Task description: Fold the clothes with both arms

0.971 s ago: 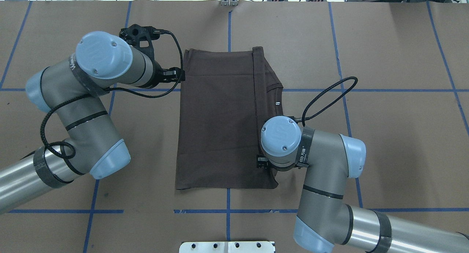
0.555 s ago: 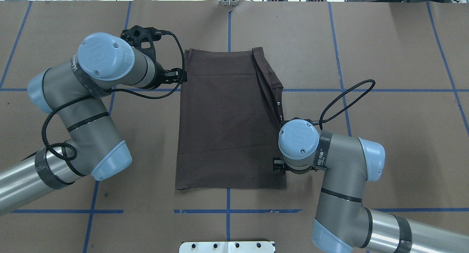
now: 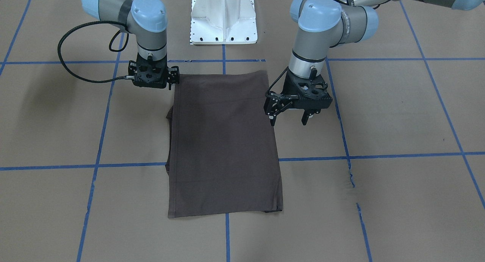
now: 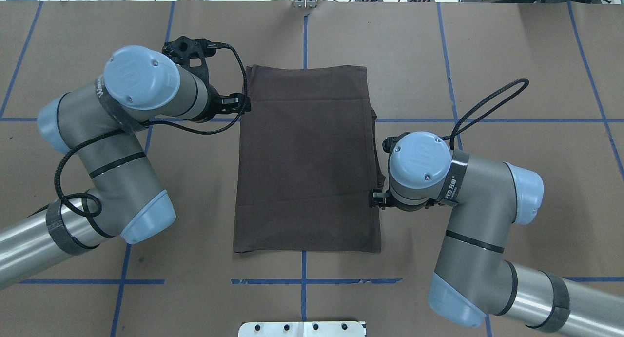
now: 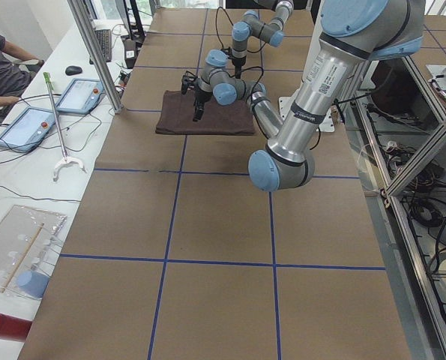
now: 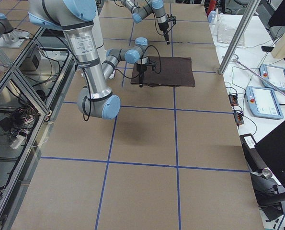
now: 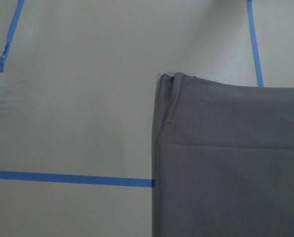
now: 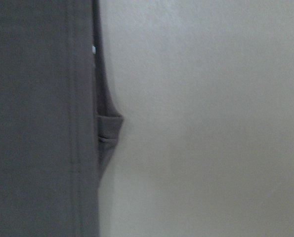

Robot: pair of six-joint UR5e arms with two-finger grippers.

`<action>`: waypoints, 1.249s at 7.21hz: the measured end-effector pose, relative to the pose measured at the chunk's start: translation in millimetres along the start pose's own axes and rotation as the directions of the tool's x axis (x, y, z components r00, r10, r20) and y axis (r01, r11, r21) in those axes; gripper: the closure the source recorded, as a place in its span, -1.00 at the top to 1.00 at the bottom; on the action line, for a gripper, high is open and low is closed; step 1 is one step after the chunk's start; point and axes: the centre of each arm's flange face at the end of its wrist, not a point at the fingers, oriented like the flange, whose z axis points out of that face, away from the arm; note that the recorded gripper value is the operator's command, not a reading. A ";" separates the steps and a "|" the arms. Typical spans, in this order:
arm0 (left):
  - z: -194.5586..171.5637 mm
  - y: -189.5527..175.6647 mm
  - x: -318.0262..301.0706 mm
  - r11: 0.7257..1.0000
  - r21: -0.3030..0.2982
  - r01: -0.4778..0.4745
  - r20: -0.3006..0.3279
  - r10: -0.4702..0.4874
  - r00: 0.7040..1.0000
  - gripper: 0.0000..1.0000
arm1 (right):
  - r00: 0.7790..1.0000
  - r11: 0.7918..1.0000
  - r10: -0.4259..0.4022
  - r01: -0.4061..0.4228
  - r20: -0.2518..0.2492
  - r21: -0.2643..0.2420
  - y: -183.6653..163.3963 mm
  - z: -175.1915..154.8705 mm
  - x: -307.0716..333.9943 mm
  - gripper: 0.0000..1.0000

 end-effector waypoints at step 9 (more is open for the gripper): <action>41.9 241.0 20.9 0.871 -0.205 0.446 0.134 -0.426 0.895 0.75 | 0.972 0.999 -0.022 0.011 0.235 0.047 -1.0 -74.7 -23.3 1.00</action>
